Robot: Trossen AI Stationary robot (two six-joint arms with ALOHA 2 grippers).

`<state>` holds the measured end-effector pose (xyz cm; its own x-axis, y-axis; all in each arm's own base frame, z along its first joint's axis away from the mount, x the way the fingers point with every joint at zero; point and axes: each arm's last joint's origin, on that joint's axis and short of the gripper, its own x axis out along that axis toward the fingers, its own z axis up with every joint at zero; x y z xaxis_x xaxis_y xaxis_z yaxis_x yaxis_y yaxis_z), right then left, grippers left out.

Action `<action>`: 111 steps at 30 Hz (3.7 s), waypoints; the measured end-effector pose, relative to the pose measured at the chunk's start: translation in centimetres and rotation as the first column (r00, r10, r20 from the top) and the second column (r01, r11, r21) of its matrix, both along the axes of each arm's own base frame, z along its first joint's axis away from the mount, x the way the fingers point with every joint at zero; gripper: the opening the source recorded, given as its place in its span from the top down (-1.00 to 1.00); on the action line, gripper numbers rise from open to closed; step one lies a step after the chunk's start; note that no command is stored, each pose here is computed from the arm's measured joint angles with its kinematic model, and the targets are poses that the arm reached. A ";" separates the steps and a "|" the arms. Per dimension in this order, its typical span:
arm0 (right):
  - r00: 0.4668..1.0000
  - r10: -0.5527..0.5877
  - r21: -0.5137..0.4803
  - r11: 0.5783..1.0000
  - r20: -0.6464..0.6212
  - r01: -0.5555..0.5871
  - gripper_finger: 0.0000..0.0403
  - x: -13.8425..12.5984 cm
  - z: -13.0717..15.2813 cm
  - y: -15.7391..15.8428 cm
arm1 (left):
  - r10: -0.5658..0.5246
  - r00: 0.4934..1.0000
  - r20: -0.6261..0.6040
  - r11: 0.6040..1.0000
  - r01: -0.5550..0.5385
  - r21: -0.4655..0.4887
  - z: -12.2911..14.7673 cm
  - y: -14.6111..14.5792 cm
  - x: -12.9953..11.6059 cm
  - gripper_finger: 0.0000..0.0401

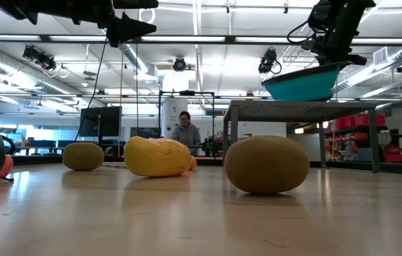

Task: Pick & Place Fruit
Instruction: Put the blue strainer bowl on the shelf, then put the brown kiwi into the blue strainer bowl on the shelf

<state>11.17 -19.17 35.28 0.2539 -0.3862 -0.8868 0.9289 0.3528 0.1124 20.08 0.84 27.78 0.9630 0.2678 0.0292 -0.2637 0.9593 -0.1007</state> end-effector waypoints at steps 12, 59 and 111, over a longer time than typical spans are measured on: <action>1.000 0.008 -0.017 1.000 -0.008 -0.008 0.43 0.0 0.0 -0.1 | 0.000 1.000 0.000 1.000 0.000 0.000 0.0 0.0 0.0 -0.73; 0.684 0.715 -0.545 0.634 0.144 -0.548 0.08 4.2 6.4 9.5 | -0.026 1.000 0.001 1.000 0.026 -0.007 0.0 -0.1 0.0 -0.73; 0.071 0.995 -0.511 0.099 0.073 -0.854 -0.51 19.3 -17.2 29.4 | 0.050 0.998 -0.046 0.998 -0.052 -0.047 -0.6 0.1 0.0 -0.73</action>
